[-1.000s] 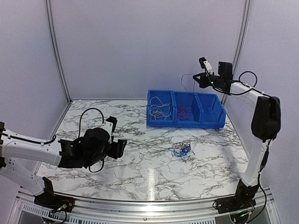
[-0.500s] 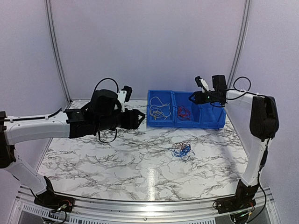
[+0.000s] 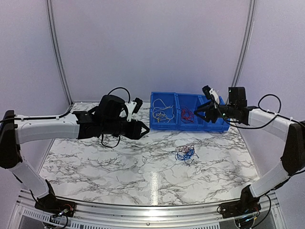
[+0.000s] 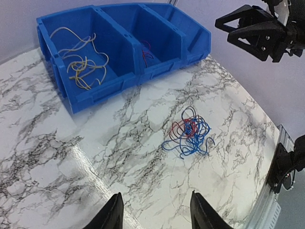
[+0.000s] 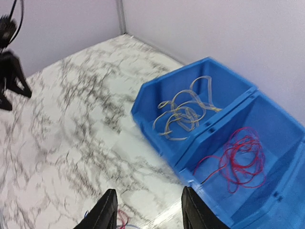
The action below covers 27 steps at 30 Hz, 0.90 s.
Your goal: Untangle the cables
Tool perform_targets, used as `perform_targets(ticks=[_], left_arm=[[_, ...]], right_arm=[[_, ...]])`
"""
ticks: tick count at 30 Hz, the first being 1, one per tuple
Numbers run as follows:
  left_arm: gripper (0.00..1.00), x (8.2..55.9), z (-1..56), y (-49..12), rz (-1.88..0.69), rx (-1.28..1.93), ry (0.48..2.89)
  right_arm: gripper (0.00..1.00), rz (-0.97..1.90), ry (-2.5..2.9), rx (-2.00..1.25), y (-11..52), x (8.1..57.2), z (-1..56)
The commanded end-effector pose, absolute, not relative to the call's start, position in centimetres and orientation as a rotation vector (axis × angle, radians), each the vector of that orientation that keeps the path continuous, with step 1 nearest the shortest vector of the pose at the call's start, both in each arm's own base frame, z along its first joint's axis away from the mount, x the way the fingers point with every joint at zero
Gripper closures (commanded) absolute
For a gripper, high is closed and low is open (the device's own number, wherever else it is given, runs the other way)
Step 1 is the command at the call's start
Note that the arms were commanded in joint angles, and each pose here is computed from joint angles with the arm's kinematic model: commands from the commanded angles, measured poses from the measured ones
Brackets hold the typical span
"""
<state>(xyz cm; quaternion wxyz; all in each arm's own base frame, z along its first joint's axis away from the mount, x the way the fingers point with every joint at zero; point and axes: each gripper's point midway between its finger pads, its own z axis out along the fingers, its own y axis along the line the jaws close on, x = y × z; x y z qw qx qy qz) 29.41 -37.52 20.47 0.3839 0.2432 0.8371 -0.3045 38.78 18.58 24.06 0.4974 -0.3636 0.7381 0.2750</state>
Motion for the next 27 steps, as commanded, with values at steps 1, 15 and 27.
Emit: perform_targets(ticks=[1, 15, 27], left_arm=[[0.52, 27.8, 17.3, -39.1, -0.847, 0.801, 2.184], [0.54, 28.7, 14.5, -40.1, -0.812, 0.863, 2.171], [0.45, 30.7, 16.7, -37.6, -0.641, 0.737, 2.100]], right_arm=[[0.56, 0.749, 1.761, -1.124, 21.4, 34.2, 19.8], [0.64, 0.602, 1.819, -1.390, 19.6, 31.2, 12.5], [0.58, 0.665, 1.962, -1.456, 20.5, 31.1, 8.7]])
